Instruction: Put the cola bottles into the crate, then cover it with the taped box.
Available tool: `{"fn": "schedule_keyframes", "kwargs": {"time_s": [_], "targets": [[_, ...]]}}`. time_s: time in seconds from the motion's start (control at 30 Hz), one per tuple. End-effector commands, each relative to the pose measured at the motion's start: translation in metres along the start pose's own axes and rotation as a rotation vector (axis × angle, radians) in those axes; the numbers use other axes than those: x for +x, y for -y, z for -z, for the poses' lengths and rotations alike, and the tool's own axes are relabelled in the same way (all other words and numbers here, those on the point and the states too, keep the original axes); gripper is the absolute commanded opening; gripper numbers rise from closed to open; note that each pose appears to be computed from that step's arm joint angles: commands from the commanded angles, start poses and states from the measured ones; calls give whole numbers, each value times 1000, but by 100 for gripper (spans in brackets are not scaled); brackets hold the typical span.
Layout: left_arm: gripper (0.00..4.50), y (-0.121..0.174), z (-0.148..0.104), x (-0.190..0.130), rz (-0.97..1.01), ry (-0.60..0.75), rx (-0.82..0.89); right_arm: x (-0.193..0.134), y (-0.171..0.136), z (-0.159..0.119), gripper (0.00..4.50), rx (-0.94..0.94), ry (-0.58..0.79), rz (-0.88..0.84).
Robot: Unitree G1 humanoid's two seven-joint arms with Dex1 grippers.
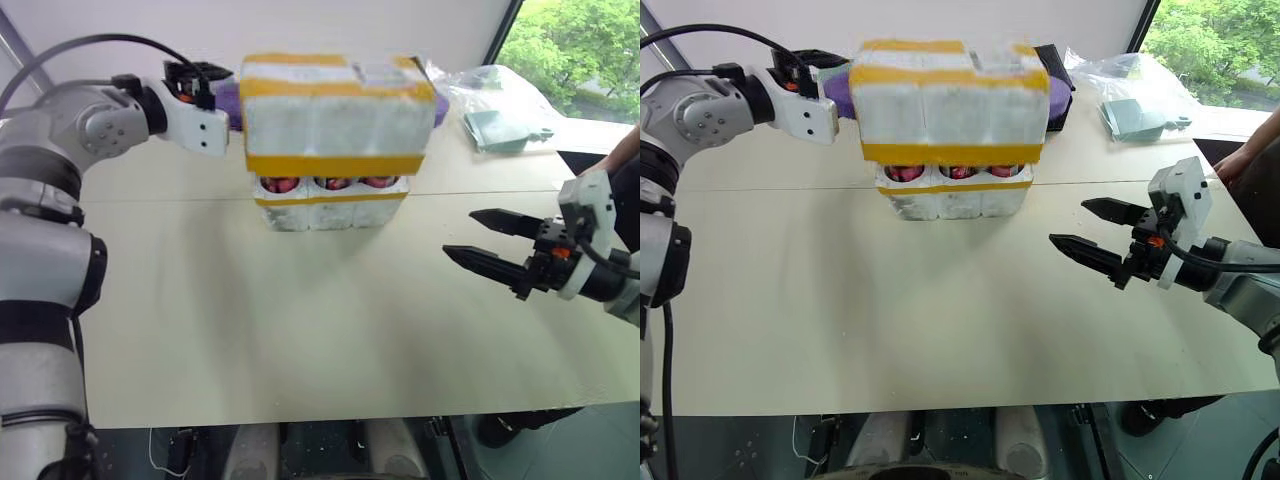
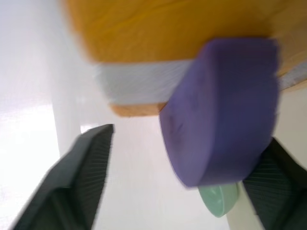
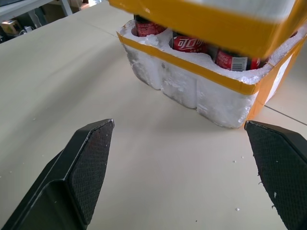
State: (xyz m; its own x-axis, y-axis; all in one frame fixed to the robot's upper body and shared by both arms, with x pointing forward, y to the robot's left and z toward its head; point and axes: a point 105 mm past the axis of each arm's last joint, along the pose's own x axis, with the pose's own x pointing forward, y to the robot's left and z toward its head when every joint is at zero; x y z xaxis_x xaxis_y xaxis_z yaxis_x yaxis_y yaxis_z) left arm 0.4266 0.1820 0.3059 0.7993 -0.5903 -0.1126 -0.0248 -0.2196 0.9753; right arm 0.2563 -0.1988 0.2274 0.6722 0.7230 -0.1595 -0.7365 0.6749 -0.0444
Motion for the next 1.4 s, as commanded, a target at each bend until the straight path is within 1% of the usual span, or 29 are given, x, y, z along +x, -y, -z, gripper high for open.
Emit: {"fn": "schedule_keyframes", "kwargs": {"time_s": [0.03, 0.2, 0.4, 0.5, 0.6, 0.67, 0.7, 0.73, 0.8, 0.87, 0.9, 0.97, 1.0, 1.1, 1.23, 1.4], "targets": [[446, -18, 5, -11, -58, -5, -6, 1, -4, -12, 450, -40, 44, -16], [446, -12, 11, -22, -35, -9, -36, 3, -4, -11, 450, -36, 45, -27], [446, 8, 15, -42, 29, 18, -74, 7, -1, -11, 450, -33, 41, -46], [446, 18, 17, -46, 66, 10, -80, 10, 1, -12, 450, -35, 42, -58], [446, 21, 20, -48, 78, -4, -118, 12, 2, -12, 450, -38, 42, -65], [446, 20, 28, -50, 87, -34, -242, 13, 4, -12, 450, -41, 44, -68], [446, 21, 34, -52, 99, -57, -335, 14, 5, -13, 450, -42, 45, -68], [446, 25, 41, -55, 121, -82, -452, 14, 6, -13, 450, -45, 45, -66], [446, 32, 52, -61, 150, -90, -812, 14, 9, -14, 450, -49, 50, -56], [446, 35, 48, -69, 186, 2, -1069, 13, 11, -12, 450, -58, 48, -39], [446, 37, 46, -74, 217, 36, -1168, 13, 12, -11, 450, -62, 45, -30], [446, 39, 37, -85, 291, 143, -1295, 11, 14, -8, 450, -66, 38, -13], [446, 41, 34, -89, 333, 169, -1372, 9, 16, -6, 450, -64, 33, -5], [446, 44, 24, -98, 385, 218, -1492, 5, 19, -1, 450, -59, 22, 14], [446, 50, 7, -105, 451, 267, -1529, 4, 23, 1, 450, -52, 22, 30], [446, 47, -3, -105, 459, 318, -1576, 3, 29, 2, 450, -48, 24, 40]]}}
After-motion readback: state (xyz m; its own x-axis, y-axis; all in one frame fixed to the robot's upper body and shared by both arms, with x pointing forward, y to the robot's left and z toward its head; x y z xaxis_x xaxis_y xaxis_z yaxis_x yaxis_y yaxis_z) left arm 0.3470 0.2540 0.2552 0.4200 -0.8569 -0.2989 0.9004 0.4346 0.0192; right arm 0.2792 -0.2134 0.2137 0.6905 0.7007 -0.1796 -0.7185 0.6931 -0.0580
